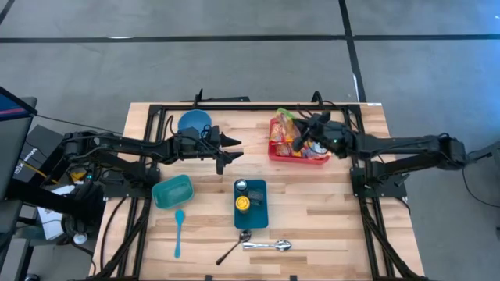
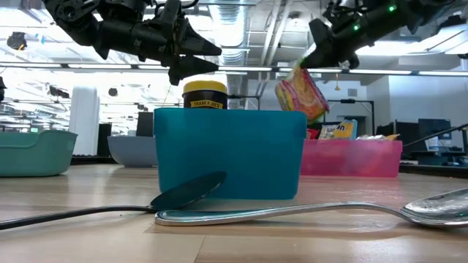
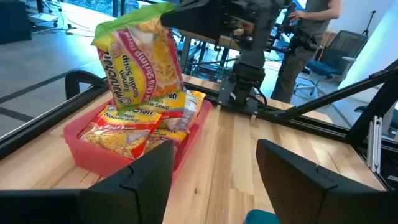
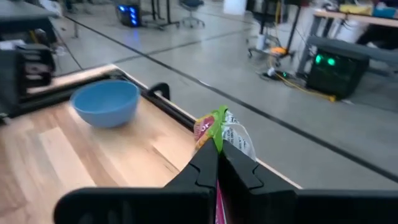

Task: Pick & Place Food Item
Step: Put the green noodle pack into the red bin

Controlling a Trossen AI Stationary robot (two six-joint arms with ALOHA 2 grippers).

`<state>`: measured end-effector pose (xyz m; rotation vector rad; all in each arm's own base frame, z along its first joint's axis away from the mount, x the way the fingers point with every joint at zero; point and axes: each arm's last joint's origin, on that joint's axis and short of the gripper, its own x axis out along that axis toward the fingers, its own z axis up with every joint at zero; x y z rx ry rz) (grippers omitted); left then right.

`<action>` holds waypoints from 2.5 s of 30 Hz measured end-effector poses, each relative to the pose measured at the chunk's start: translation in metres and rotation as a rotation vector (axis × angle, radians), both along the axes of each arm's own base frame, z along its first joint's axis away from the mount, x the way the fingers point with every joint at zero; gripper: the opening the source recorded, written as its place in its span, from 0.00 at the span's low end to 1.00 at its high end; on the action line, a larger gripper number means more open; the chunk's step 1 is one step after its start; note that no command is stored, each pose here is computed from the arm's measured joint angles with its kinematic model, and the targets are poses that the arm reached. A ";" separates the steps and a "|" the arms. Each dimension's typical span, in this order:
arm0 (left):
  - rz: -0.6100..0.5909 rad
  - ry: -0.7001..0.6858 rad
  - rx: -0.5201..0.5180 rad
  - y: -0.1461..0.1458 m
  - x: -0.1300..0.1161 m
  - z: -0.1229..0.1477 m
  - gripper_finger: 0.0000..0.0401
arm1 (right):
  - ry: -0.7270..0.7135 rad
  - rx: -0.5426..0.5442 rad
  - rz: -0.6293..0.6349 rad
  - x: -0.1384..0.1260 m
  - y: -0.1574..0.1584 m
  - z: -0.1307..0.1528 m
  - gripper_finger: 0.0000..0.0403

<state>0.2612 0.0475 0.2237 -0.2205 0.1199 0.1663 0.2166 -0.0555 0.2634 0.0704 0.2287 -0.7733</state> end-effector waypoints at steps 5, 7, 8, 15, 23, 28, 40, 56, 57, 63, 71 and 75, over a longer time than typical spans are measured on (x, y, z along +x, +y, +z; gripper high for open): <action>0.000 0.000 0.000 0.000 0.000 0.000 0.55 | 0.021 0.033 -0.034 -0.008 -0.004 -0.001 0.00; 0.000 0.000 0.000 0.000 0.000 0.000 0.54 | 0.018 0.044 -0.042 -0.011 -0.004 0.000 0.00; 0.000 0.000 0.000 0.000 0.000 0.000 0.54 | 0.020 0.049 -0.049 -0.012 -0.004 0.000 0.00; 0.000 0.000 0.000 0.000 0.000 0.000 0.54 | 0.082 0.094 -0.159 -0.025 -0.002 -0.006 0.00; 0.000 0.001 -0.001 0.000 0.000 0.000 0.54 | 0.144 0.111 -0.294 -0.035 -0.002 -0.014 0.00; 0.000 0.001 -0.001 0.000 0.000 0.000 0.54 | 0.163 0.124 -0.353 -0.039 -0.002 -0.019 0.00; 0.000 0.001 -0.001 0.000 0.000 0.000 0.54 | 0.181 0.113 -0.404 -0.042 -0.002 -0.021 0.00; 0.001 0.001 -0.001 0.000 0.000 0.000 0.54 | 0.173 0.103 -0.408 -0.046 0.006 -0.020 0.00; 0.001 0.001 -0.001 0.000 0.000 0.000 0.54 | 0.175 0.115 -0.384 -0.045 0.008 -0.020 0.00; 0.000 0.001 -0.001 0.000 0.000 0.000 0.54 | 0.216 0.185 -0.257 -0.036 0.016 -0.028 0.00; 0.001 0.002 -0.001 0.000 0.000 0.000 0.54 | 0.297 0.196 -0.291 -0.024 0.008 -0.044 0.00; 0.001 0.002 -0.001 0.000 0.000 0.000 0.54 | 0.337 0.214 -0.282 -0.019 0.006 -0.052 0.00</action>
